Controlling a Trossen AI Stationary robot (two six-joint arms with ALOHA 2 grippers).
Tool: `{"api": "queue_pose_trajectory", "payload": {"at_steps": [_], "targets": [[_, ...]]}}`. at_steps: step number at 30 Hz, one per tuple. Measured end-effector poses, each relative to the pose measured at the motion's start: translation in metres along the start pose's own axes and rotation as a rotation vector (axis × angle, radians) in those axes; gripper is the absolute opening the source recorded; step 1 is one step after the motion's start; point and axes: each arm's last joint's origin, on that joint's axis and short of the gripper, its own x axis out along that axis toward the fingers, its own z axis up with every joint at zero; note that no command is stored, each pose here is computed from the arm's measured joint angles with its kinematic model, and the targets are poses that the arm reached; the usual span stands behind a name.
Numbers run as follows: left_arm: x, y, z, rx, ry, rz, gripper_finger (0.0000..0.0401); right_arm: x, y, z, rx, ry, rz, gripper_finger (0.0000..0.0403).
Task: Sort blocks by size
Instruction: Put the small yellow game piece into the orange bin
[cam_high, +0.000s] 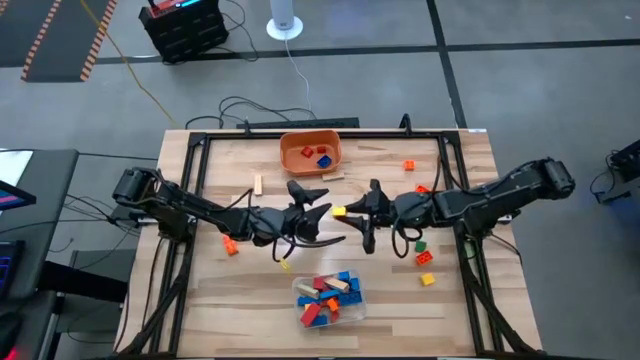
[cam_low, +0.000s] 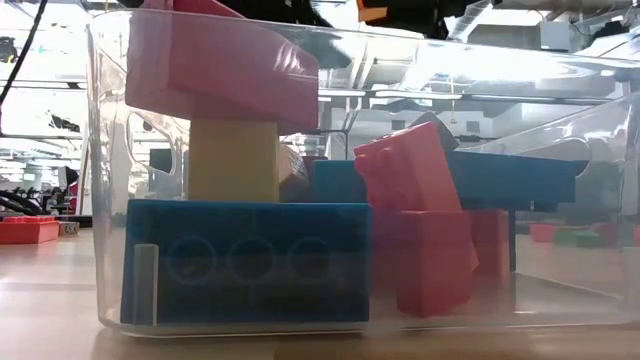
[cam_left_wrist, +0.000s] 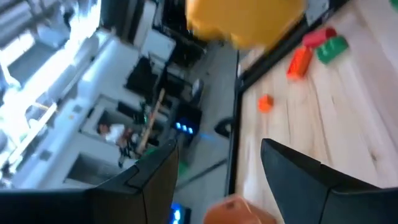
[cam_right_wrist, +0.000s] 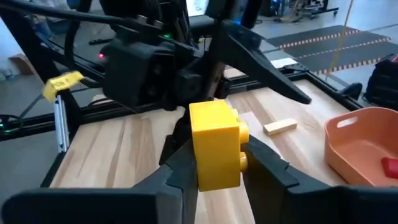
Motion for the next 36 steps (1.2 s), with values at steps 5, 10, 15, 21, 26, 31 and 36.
{"api": "queue_pose_trajectory", "payload": {"at_steps": [5,10,15,21,26,31,36], "targets": [[-0.001,0.005,0.007,0.068,-0.136,-0.005,0.0222,0.003,-0.008,0.005,-0.004,-0.032,-0.015,0.0133],[0.002,0.012,0.009,0.157,-0.223,0.035,0.0222,0.005,-0.011,0.009,0.0,-0.052,0.044,0.0133],[0.008,0.022,0.009,0.16,-0.254,0.086,0.0222,0.005,-0.012,0.01,-0.009,-0.061,0.042,0.0134],[0.01,0.022,0.01,0.249,-0.332,0.049,0.0222,0.005,-0.012,0.011,-0.008,-0.074,0.047,0.0134],[0.011,0.022,0.01,0.324,-0.358,0.058,0.0222,0.004,-0.011,0.011,-0.009,-0.07,0.071,0.0134],[0.011,0.021,0.011,0.39,-0.426,0.047,0.0221,0.005,-0.012,0.012,-0.007,-0.069,0.094,0.0134],[0.011,0.021,0.012,0.437,-0.479,0.05,0.0188,0.005,-0.011,0.012,-0.008,-0.064,0.115,0.0134]]}}
